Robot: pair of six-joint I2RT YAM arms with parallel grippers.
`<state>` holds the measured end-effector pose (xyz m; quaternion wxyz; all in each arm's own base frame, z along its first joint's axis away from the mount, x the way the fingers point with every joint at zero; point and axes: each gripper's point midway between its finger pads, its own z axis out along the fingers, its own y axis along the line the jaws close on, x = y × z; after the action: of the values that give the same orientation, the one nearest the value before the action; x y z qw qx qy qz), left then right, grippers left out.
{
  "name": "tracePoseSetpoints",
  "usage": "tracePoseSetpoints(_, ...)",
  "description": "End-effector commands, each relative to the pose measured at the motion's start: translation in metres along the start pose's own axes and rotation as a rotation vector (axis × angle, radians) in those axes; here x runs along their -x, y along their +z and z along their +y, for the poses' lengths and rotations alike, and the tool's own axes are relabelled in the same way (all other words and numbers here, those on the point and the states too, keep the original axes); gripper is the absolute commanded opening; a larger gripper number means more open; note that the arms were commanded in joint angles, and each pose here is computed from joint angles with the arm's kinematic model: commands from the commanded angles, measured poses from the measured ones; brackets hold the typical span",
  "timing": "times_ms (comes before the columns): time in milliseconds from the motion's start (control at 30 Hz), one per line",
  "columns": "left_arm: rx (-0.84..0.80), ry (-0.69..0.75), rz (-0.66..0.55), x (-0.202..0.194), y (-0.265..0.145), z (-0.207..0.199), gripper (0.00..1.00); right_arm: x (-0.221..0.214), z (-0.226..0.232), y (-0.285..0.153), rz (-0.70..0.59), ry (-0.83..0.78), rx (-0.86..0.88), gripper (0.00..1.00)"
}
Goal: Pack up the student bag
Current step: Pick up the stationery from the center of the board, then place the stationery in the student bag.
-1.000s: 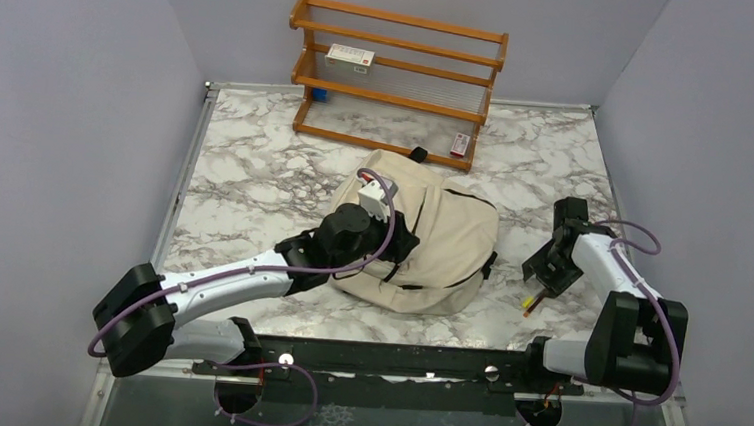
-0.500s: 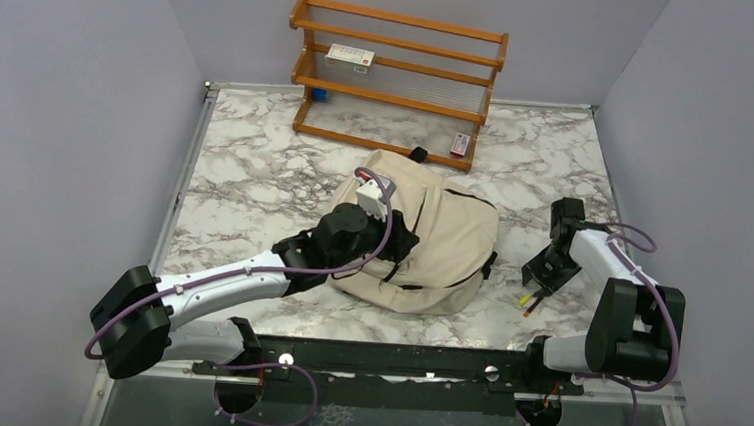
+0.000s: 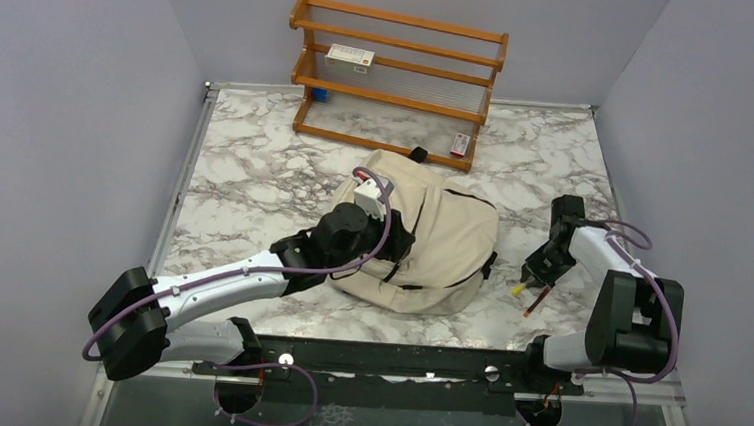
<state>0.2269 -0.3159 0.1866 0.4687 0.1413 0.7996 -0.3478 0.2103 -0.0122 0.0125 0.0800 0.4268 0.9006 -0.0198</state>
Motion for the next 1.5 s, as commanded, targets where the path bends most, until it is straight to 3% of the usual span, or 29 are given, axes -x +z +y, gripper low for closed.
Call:
tracePoseSetpoints(0, 0.026, 0.019, -0.055, 0.028, -0.008, -0.004, 0.58, 0.023, 0.024, -0.004, -0.074, 0.019, 0.092, 0.17)
tracePoseSetpoints(167, 0.058, 0.046, -0.074, 0.045, -0.02, -0.003, 0.6, 0.052, 0.053, -0.045, -0.205, -0.005, 0.259, 0.02)
tracePoseSetpoints(333, 0.066, 0.052, -0.097, 0.062, -0.03, -0.007, 0.6, 0.057, 0.094, -0.104, -0.307, -0.172, 0.571, 0.01)
tracePoseSetpoints(500, 0.045, -0.009, -0.142, 0.078, -0.036, -0.013, 0.63, 0.022, 0.132, -0.171, -0.359, -0.432, 1.017, 0.01)
tracePoseSetpoints(700, -0.025, -0.106, -0.217, 0.101, -0.04, -0.03, 0.72, -0.035, 0.146, -0.222, -0.259, -0.693, 1.36, 0.01)
tracePoseSetpoints(1033, -0.086, -0.233, -0.286, 0.122, -0.043, -0.046, 0.8, -0.108, 0.165, -0.256, -0.141, -0.879, 1.488, 0.01)
tracePoseSetpoints(1467, -0.173, -0.237, -0.197, 0.107, -0.016, -0.066, 0.8, -0.158, 0.164, -0.264, 0.014, -0.929, 1.615, 0.01)
